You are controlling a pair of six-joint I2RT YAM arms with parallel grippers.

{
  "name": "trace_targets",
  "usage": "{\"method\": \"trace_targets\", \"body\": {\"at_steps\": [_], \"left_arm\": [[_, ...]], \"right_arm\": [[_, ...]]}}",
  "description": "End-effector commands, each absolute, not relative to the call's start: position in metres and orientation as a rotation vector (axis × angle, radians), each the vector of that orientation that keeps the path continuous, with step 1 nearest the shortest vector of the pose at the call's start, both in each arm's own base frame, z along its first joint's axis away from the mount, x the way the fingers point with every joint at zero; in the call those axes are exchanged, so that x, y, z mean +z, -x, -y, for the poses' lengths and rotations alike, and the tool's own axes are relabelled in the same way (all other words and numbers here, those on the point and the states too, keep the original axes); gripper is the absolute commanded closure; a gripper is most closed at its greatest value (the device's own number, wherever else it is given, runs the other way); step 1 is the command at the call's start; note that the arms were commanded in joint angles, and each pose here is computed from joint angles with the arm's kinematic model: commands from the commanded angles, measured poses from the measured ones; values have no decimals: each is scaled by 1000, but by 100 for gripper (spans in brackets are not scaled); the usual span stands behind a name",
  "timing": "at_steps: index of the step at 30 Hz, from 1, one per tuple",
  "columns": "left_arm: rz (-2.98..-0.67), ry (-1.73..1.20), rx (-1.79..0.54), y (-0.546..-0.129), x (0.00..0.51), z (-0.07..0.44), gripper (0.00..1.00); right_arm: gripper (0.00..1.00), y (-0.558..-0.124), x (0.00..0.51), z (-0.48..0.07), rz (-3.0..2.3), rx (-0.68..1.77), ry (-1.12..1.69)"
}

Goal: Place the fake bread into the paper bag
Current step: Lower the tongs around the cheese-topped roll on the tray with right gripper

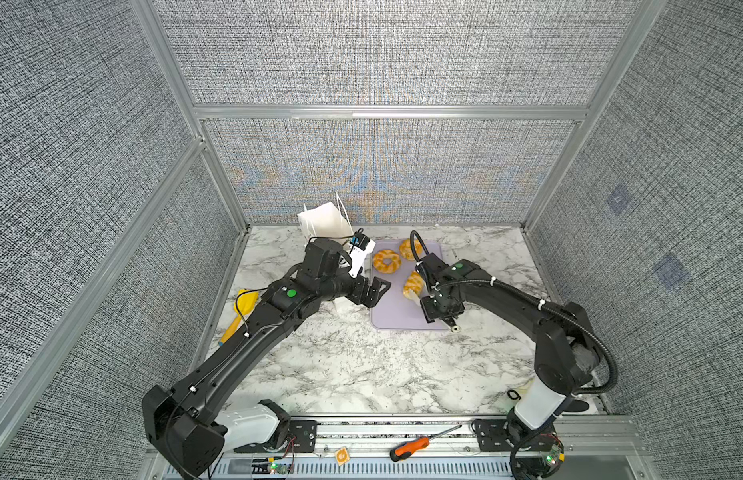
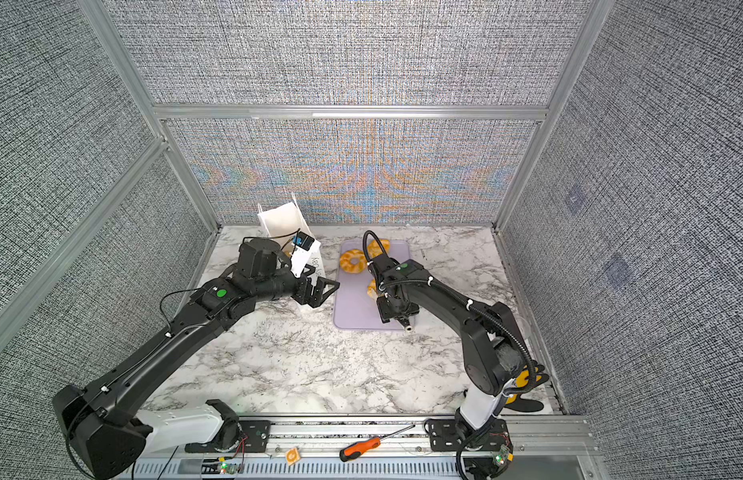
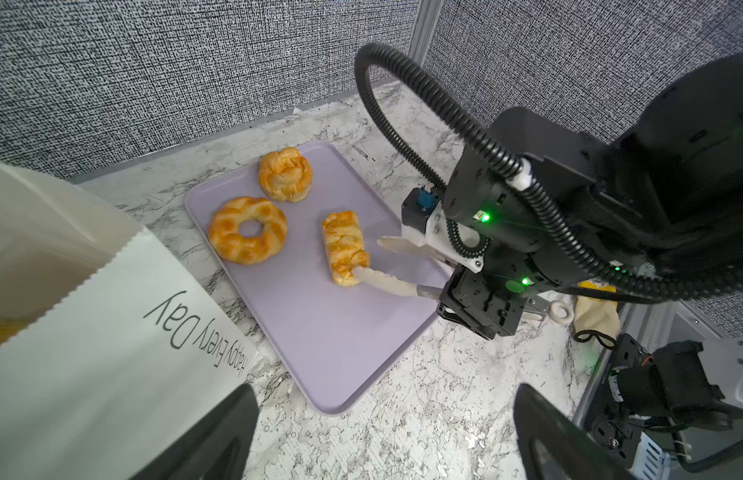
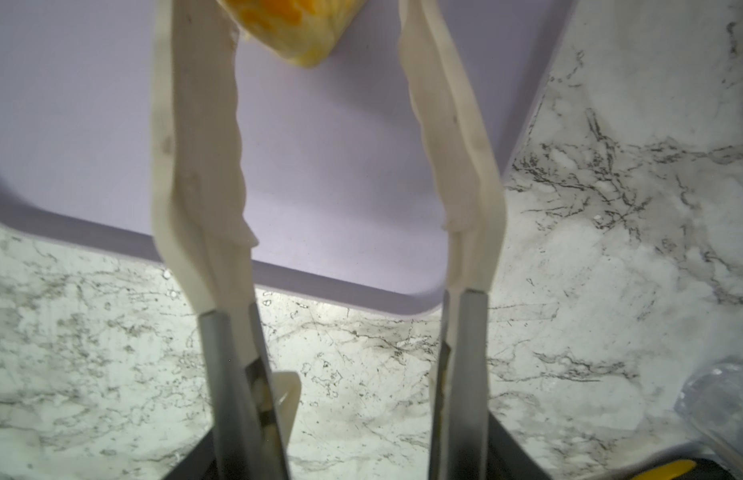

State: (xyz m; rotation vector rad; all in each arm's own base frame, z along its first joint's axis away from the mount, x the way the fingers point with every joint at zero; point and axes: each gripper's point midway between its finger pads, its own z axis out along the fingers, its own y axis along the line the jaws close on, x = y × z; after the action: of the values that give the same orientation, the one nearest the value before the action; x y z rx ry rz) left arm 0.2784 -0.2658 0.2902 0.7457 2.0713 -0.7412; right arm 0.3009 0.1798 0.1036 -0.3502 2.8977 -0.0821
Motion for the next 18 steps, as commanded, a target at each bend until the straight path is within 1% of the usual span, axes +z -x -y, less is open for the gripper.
{"method": "trace_targets", "body": {"at_steps": [1,7,10,18], "left_arm": [[-2039,-763,-743,-278,295,266,2],[-2027,-767,-736,-273,296,262,2],[-2028,-771,-730,-269,294,259,3],[-1989,-785,-703,-263,303,251,2]], "right_arm": [[36,-305,109,-201,-2862,30,190],[31,-302,102,-205,-2874,-16,8],[30,-300,103,-217,-2857,21,-69],[28,-306,91,-234,-2853,26,-168]]}}
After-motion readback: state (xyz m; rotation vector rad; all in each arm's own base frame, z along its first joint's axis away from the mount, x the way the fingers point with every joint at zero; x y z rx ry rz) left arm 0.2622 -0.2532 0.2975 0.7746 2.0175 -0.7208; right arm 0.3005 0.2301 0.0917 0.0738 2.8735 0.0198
